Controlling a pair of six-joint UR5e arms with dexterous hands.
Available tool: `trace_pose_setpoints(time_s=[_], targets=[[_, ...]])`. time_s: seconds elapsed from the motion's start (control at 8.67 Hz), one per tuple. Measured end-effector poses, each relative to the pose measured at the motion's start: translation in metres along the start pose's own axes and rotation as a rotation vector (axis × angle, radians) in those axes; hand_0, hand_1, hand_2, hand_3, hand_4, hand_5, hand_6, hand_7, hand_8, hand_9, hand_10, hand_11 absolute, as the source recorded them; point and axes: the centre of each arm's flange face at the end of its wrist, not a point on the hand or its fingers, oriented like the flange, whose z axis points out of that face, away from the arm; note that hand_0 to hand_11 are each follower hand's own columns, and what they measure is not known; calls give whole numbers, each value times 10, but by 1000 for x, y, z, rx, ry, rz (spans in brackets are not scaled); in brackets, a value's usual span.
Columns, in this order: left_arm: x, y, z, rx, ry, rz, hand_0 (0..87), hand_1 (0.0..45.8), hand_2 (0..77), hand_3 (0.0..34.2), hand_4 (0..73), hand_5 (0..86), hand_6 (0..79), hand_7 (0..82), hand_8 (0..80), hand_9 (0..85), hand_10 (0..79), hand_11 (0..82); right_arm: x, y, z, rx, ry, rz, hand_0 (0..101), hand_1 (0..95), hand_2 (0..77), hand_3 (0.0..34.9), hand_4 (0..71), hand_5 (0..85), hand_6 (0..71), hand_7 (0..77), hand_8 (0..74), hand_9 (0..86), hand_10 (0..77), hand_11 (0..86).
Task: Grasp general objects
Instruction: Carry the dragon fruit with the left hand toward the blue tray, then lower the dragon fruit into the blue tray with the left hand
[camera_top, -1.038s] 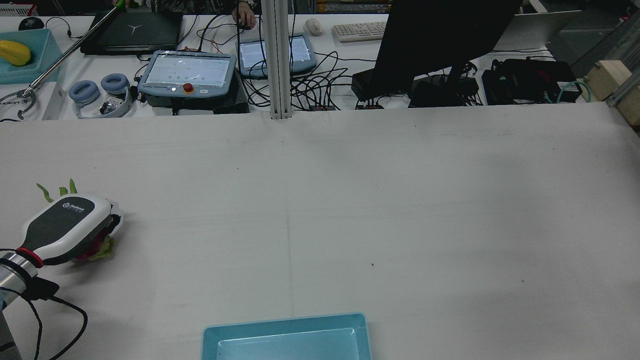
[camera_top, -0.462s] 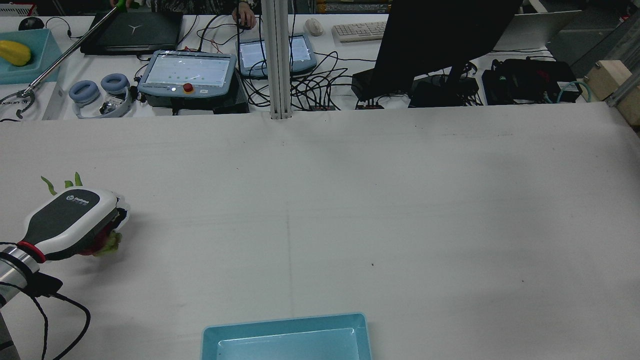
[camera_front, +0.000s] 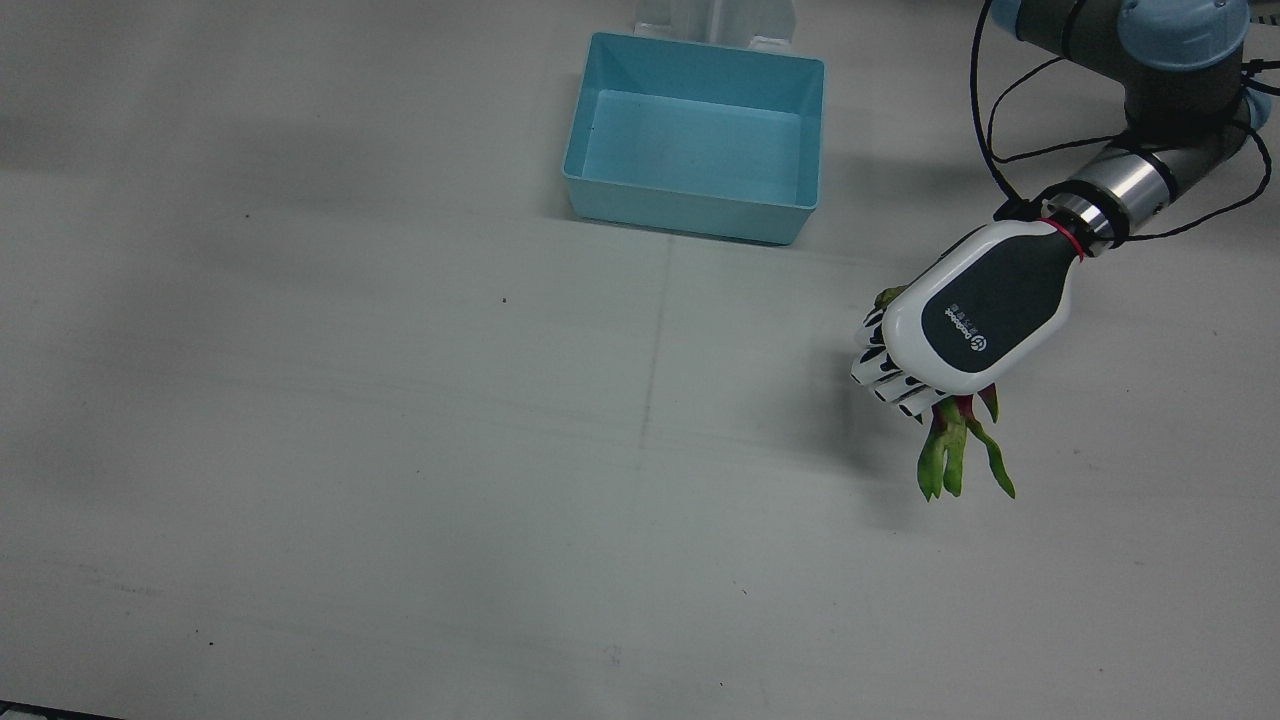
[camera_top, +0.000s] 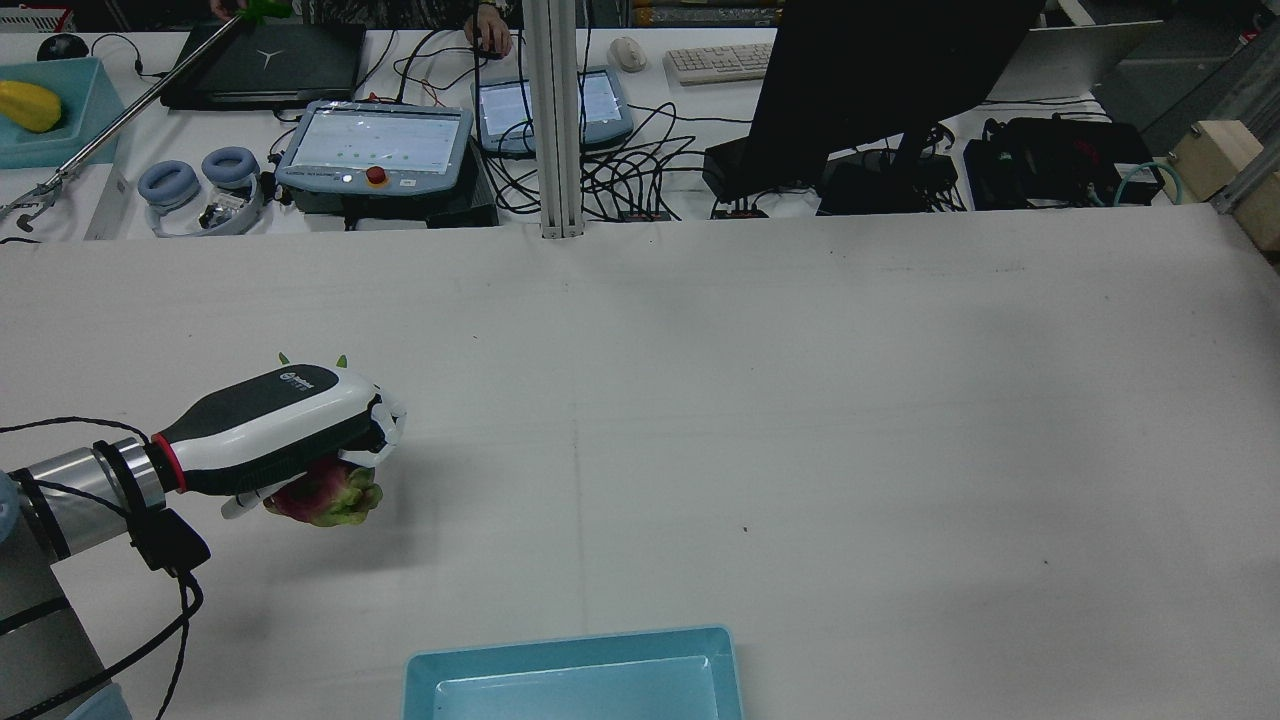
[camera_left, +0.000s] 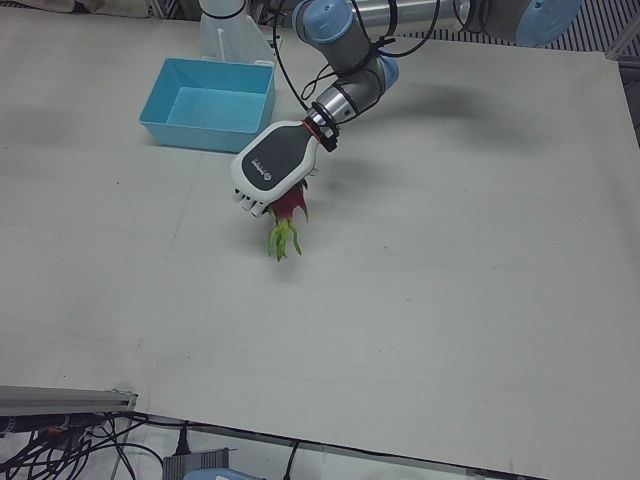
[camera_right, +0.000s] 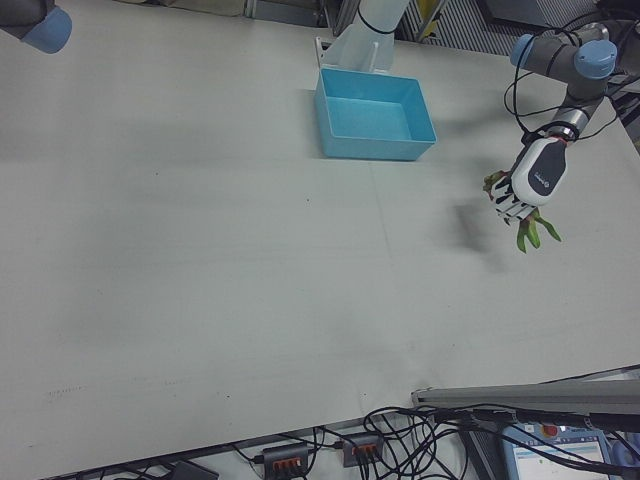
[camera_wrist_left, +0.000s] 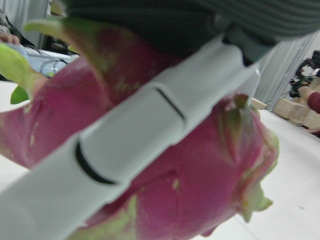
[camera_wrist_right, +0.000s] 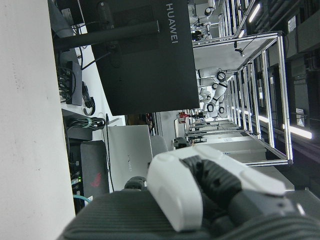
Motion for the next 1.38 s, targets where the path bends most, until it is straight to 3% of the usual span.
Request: trace_pose_setpoints(time_s=[0.35,0.58,0.81,1.04,1.27,1.38], targets=[[21,-5,6,-295,98,-209,830,0,87,0,671,774,513,698,502,491,333,545,0,0,0,0,0,0,0,949,774,0,0,0,0,0,0,5,0,5],[35,9,13,-459,188,-349,837,0,87,0,671,774,513,698,502,491,333,545,0,0,0,0,0,0,0,949,774,0,0,0,0,0,0,5,0,5],[48,75,24,-642,247,-476,831,0,82,0,676,774,513,698,502,491,333,545,0,0,0,0,0,0,0,949,774,0,0,0,0,0,0,5,0,5],[77,168,28,-810,307,-593,828,0,82,0,676,774,513,698,502,491,333,545,0,0,0,0,0,0,0,949,774,0,0,0,0,0,0,5,0,5],[101,227,31,-902,374,-696,799,0,82,0,676,769,518,698,502,491,333,545,0,0,0,0,0,0,0,949,774,0,0,0,0,0,0,5,0,5],[105,237,32,-921,400,-729,799,0,82,0,676,769,518,698,502,491,333,545,0,0,0,0,0,0,0,949,774,0,0,0,0,0,0,5,0,5]])
